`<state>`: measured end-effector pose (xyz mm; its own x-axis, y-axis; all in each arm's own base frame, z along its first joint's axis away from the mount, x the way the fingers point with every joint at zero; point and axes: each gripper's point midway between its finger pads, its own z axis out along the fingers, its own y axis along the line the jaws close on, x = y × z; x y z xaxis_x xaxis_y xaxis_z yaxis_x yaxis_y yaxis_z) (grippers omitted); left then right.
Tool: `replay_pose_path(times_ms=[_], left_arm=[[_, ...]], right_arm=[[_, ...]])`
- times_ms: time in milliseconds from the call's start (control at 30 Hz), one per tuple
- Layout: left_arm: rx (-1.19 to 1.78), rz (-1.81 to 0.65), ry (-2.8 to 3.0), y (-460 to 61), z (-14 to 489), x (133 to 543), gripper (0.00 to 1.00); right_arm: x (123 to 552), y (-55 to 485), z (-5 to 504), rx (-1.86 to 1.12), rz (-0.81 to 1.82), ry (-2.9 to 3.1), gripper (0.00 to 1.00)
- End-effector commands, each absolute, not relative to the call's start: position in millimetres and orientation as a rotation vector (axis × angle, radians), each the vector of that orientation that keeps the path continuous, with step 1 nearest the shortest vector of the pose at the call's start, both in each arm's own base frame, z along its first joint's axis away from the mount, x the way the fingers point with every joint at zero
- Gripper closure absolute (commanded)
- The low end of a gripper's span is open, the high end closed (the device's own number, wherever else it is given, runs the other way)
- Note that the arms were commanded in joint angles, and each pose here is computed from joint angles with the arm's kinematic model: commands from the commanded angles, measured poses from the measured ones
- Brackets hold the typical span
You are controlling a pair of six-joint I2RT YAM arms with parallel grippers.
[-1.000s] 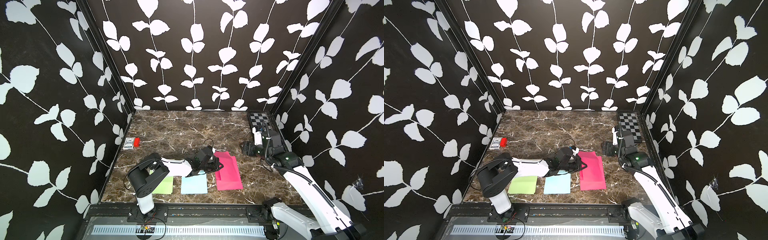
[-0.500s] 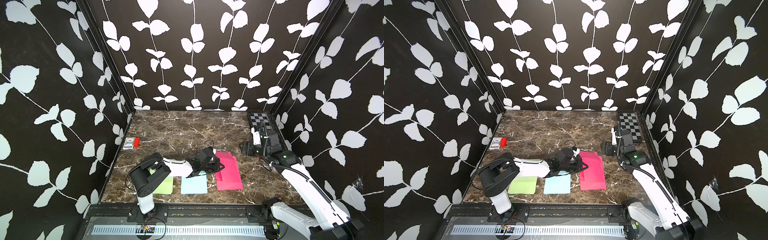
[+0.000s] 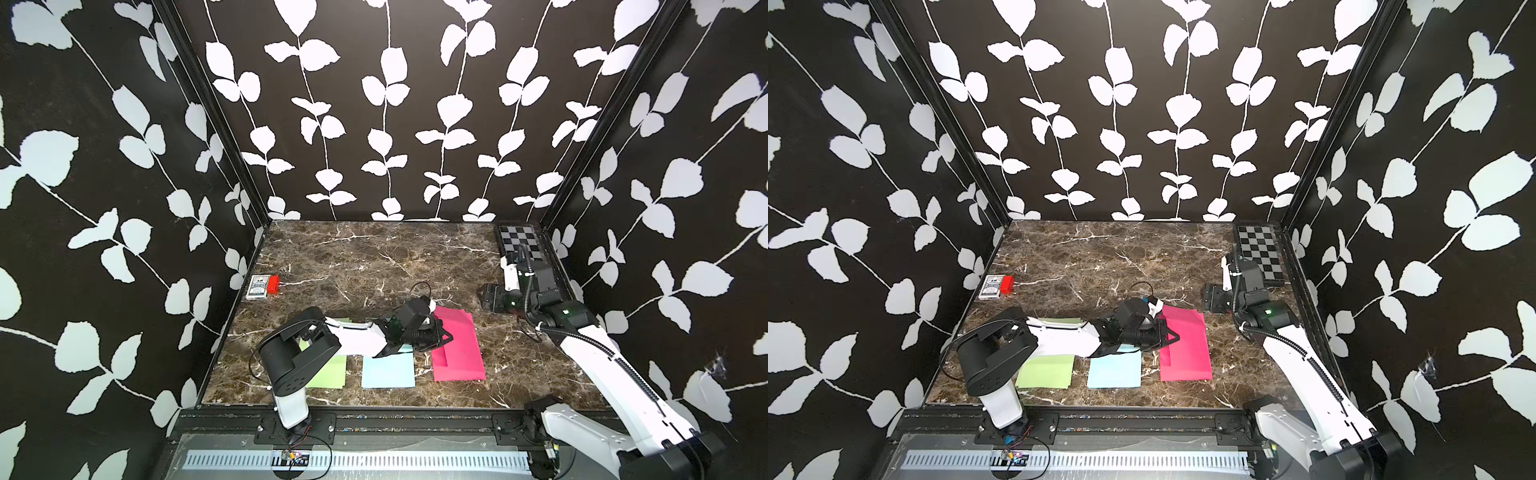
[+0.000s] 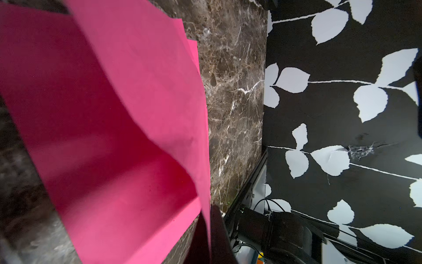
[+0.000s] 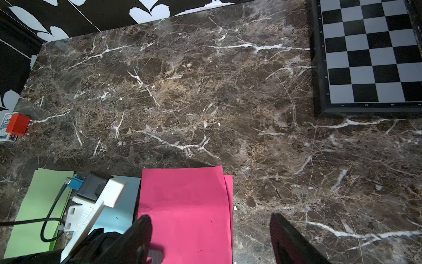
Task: Sort the scattered colored papers by color
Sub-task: Place the colored paper.
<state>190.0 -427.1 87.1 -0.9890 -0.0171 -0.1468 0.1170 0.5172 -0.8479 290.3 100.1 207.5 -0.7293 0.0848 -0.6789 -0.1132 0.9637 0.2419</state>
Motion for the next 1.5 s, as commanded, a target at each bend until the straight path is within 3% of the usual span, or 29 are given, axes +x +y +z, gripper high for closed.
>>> replay_pose_path(times_ms=[0, 233, 500, 1467], left_arm=[[0.094, -1.511, 2.633, -429, 85, 182, 1.00], [0.077, -1.498, 2.661, -429, 73, 178, 1.00], [0.180, -1.536, 2.597, -447, 99, 186, 1.00], [0.194, -1.390, 2.722, -421, 67, 175, 1.00]], right_arm=[[291, 101, 198, -0.015, 0.357, 2.374, 0.19], [292, 103, 193, -0.019, 0.360, 2.390, 0.19], [292, 105, 191, -0.028, 0.370, 2.399, 0.20], [297, 108, 183, -0.039, 0.373, 2.429, 0.19]])
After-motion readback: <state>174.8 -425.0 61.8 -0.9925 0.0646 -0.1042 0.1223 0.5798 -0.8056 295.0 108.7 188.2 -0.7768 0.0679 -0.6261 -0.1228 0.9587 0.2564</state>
